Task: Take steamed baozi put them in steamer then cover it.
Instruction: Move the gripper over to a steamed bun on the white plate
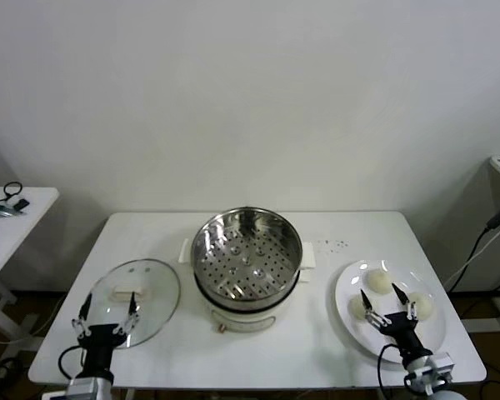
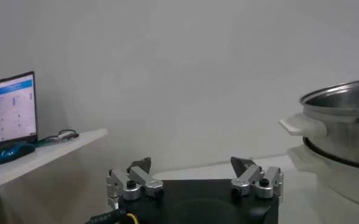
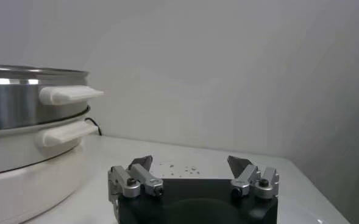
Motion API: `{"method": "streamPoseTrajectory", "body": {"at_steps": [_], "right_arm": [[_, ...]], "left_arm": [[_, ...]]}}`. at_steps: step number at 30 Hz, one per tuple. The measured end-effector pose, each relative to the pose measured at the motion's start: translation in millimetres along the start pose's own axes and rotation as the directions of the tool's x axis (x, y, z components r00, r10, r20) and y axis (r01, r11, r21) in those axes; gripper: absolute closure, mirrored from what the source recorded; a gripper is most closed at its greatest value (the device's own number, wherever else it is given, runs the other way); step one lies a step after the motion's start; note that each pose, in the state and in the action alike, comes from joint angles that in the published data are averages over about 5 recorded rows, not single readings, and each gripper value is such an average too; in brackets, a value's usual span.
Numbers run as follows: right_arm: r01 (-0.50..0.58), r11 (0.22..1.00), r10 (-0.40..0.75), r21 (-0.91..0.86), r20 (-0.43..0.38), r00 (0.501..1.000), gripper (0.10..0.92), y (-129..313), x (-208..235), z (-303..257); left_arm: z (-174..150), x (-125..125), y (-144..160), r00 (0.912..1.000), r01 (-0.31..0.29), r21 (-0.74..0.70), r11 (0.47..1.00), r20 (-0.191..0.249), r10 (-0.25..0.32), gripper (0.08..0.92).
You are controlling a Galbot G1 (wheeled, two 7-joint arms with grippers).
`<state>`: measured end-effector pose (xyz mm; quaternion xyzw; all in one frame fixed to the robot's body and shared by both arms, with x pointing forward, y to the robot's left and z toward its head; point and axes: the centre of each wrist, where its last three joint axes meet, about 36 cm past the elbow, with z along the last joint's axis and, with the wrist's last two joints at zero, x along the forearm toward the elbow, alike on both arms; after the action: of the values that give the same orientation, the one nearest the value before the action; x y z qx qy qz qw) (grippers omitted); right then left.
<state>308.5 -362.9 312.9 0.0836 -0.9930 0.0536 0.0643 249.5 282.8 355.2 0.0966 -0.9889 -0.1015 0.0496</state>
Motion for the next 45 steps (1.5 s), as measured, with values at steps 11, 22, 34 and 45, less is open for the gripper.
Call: {"method": "streamPoseTrajectory", "body": {"at_steps": [11, 22, 34, 45], "right_arm": [[0.178, 0.965, -0.157, 0.193, -0.121, 0.98, 0.2, -44, -25, -36], [0.494, 0.768, -0.344, 0.408, -0.388, 0.855, 0.2, -127, -71, -100], [0.739, 0.453, -0.328, 0.498, -0.678, 0.658, 0.2, -189, -128, -173], [0.862, 0.257, -0.262, 0.436, -0.828, 0.497, 0.2, -184, -201, -207]], "left_arm": [[-1, 0, 3, 1.0, -0.003, -0.001, 1.0, 0.001, 0.003, 0.177], [-2, -1, 2, 0.9999, -0.013, 0.0, 1.0, 0.004, 0.013, 0.177], [1, -5, 0, 0.9999, -0.016, 0.003, 1.0, 0.0, 0.016, 0.177], [2, -6, 0, 0.9997, -0.02, 0.006, 1.0, -0.012, 0.02, 0.177]]}}
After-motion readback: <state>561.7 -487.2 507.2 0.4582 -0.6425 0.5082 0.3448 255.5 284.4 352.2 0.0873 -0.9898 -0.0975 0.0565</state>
